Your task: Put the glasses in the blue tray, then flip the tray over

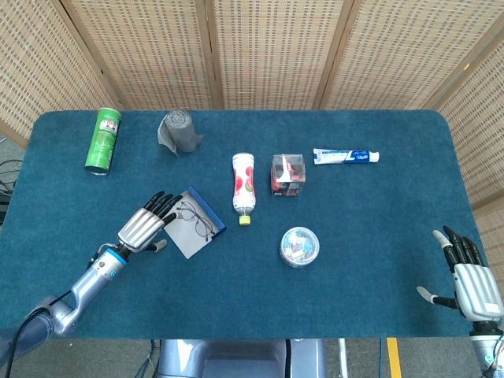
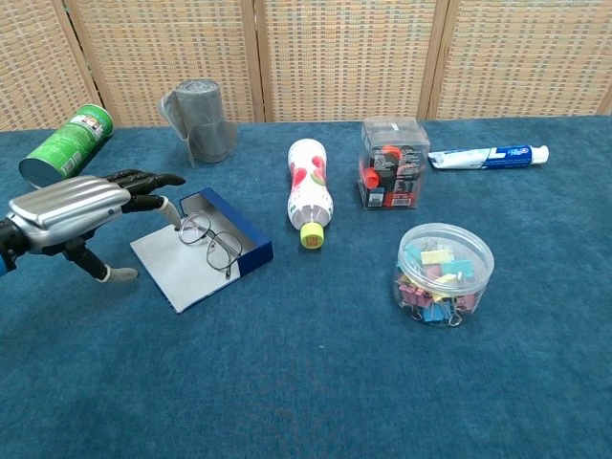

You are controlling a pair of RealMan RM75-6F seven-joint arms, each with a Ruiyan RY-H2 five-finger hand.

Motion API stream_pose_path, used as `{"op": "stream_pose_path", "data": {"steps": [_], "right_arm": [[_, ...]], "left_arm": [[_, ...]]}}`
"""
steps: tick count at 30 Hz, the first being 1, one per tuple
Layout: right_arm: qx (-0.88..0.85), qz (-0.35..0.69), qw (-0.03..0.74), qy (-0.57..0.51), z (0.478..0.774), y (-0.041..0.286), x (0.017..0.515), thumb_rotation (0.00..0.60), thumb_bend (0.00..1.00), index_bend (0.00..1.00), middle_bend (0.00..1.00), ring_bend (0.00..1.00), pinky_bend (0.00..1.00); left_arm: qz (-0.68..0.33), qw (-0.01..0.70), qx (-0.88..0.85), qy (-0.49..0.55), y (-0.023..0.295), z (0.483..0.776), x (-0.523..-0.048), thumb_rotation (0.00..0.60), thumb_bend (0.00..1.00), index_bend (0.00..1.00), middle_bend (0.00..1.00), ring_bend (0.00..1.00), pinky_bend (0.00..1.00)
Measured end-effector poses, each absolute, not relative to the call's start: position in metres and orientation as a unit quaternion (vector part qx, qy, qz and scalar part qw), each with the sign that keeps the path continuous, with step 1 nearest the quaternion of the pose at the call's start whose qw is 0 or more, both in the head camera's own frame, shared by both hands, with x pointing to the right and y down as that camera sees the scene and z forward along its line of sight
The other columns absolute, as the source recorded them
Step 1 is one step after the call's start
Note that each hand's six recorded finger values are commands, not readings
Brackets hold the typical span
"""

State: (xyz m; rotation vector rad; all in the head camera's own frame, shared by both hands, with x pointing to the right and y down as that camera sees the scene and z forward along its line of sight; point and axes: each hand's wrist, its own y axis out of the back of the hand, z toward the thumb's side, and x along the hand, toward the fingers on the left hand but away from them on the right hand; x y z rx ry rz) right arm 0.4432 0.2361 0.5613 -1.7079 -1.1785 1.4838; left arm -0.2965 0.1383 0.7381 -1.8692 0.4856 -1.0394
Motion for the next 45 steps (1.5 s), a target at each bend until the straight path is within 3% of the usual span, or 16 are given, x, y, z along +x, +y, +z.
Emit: {"op": "stream_pose_path", "data": {"steps": [10, 45], "right_arm": [[-0.642, 0.556, 0.290, -0.441, 0.561, 0.236, 0.443, 0.600, 0.00, 0.00, 0.00, 0.00, 0.00], [-0.642, 0.556, 0.288, -0.441, 0.562, 0.236, 0.444, 0.600, 0.00, 0.00, 0.00, 0.00, 0.00]], "left_arm": [[-0.423, 0.453, -0.759, 0.199, 0.142, 0.745, -0.295, 0.600, 0.33, 0.27, 0.00, 0.00, 0.00], [-0.443, 0.442, -0.756, 0.193, 0.139, 0.761, -0.299, 0.600, 0.33, 0.33, 0.00, 0.00, 0.00]]}}
